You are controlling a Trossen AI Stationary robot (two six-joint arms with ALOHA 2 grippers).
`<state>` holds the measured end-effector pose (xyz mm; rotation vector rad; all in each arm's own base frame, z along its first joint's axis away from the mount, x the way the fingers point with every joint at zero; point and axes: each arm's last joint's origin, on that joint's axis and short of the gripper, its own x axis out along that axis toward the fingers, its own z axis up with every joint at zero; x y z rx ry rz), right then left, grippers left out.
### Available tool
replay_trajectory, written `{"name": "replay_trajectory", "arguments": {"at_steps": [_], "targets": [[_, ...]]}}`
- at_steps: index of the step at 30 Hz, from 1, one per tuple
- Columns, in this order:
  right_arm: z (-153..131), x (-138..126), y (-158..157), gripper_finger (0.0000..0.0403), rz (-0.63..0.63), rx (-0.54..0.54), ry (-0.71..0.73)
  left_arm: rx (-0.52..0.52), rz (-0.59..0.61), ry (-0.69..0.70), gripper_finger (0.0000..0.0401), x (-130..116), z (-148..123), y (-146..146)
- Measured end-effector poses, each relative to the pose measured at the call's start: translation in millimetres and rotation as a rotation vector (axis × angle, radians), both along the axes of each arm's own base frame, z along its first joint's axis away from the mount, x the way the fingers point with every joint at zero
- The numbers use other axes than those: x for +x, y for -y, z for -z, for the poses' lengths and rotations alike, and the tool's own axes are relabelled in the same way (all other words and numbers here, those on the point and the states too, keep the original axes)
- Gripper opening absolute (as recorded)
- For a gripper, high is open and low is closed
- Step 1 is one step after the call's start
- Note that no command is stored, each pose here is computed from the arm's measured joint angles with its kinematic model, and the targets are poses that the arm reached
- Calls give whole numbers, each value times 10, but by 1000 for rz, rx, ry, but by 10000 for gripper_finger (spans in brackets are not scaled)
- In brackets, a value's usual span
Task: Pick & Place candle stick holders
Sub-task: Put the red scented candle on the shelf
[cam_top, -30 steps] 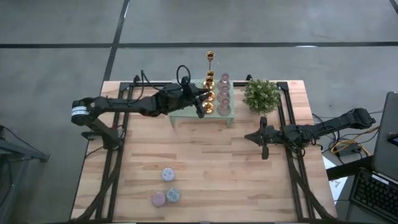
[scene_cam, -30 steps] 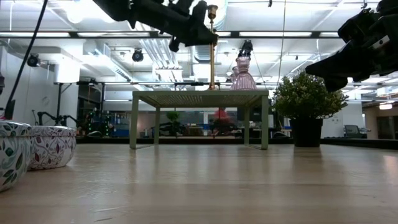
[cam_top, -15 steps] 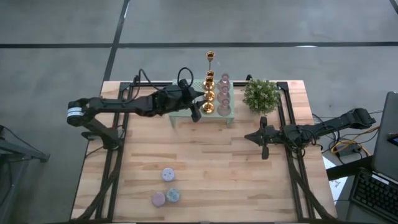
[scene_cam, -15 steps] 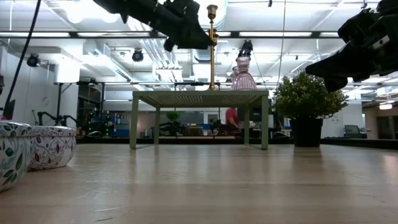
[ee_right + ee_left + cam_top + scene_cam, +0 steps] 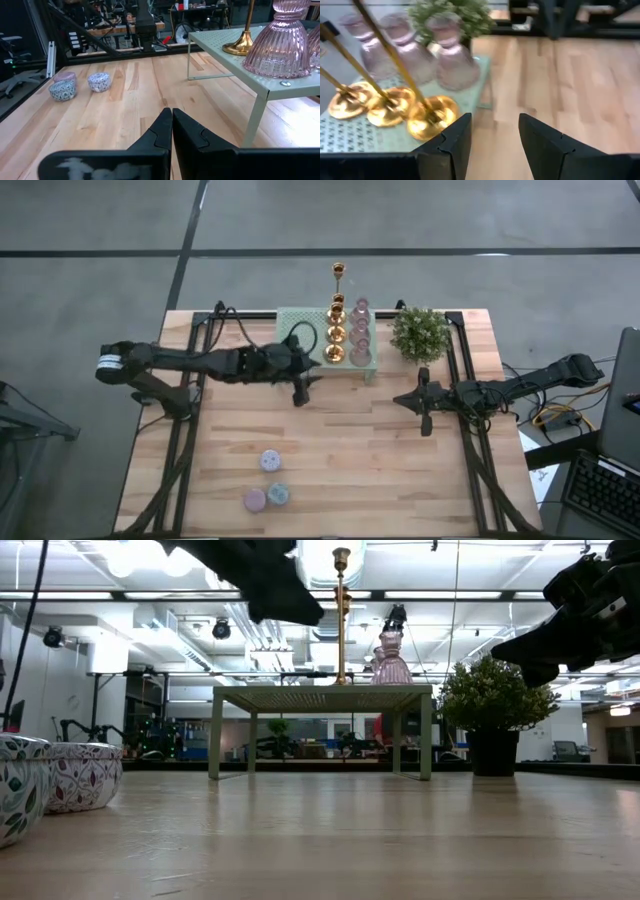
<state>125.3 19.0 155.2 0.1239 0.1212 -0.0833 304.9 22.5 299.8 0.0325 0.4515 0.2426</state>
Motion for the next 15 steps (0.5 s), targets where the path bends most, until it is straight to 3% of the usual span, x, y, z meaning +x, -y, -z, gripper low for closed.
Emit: {"name": "replay_trajectory", "arguments": {"at_steps": [6,15], "targets": [[0,0,0,8,0,0,0,-15,117,-90,167,-227,93,413],[0,0,1,8,0,0,0,-183,205,-183,175,-484,460,928]]}}
